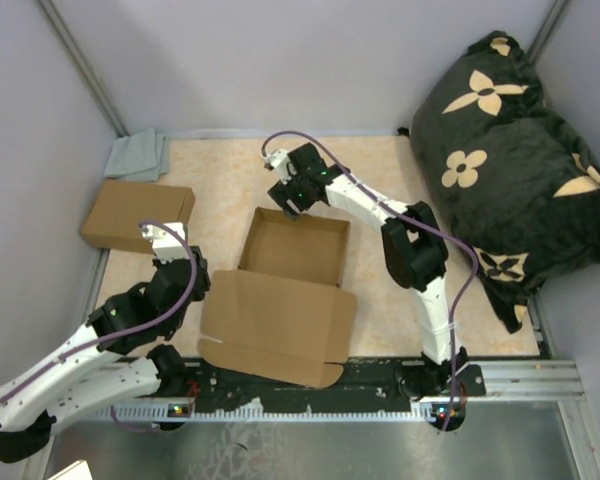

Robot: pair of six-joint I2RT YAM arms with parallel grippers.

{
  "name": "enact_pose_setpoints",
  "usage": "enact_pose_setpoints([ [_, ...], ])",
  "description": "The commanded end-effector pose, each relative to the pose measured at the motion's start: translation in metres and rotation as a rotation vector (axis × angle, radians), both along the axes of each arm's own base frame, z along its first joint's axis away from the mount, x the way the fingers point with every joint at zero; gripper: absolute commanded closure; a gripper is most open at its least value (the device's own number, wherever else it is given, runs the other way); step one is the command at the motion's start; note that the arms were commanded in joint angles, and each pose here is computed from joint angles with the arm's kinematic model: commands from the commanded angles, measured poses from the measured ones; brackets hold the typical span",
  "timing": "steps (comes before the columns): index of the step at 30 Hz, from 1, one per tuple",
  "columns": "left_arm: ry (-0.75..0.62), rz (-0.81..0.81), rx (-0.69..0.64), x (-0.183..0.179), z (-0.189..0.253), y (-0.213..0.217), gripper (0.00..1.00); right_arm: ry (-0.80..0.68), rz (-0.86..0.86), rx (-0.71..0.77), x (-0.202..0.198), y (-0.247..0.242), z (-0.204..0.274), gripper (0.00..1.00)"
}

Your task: Fold the paper box

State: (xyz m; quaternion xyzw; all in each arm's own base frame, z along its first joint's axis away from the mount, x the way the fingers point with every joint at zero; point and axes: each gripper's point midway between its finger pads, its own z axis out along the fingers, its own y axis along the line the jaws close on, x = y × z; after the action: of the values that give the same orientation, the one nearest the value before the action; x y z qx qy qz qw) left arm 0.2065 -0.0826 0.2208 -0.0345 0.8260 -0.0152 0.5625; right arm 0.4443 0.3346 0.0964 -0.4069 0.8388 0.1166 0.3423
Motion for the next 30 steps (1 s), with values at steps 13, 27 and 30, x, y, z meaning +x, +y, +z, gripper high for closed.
enact_pose_setpoints([
  [13, -0.005, 0.015, 0.005, 0.000, -0.001, 0.004, 0.56, 0.043, -0.313, -0.099, 0.015, -0.049, -0.031, 0.72],
  [27, 0.001, 0.013, 0.016, 0.001, -0.002, 0.003, 0.56, 0.304, -0.828, 0.398, -0.064, -0.189, -0.019, 0.83],
  [30, 0.004, 0.013, 0.020, 0.002, -0.002, 0.003, 0.55, 0.388, -0.678, 0.516, -0.111, -0.143, -0.008, 0.77],
])
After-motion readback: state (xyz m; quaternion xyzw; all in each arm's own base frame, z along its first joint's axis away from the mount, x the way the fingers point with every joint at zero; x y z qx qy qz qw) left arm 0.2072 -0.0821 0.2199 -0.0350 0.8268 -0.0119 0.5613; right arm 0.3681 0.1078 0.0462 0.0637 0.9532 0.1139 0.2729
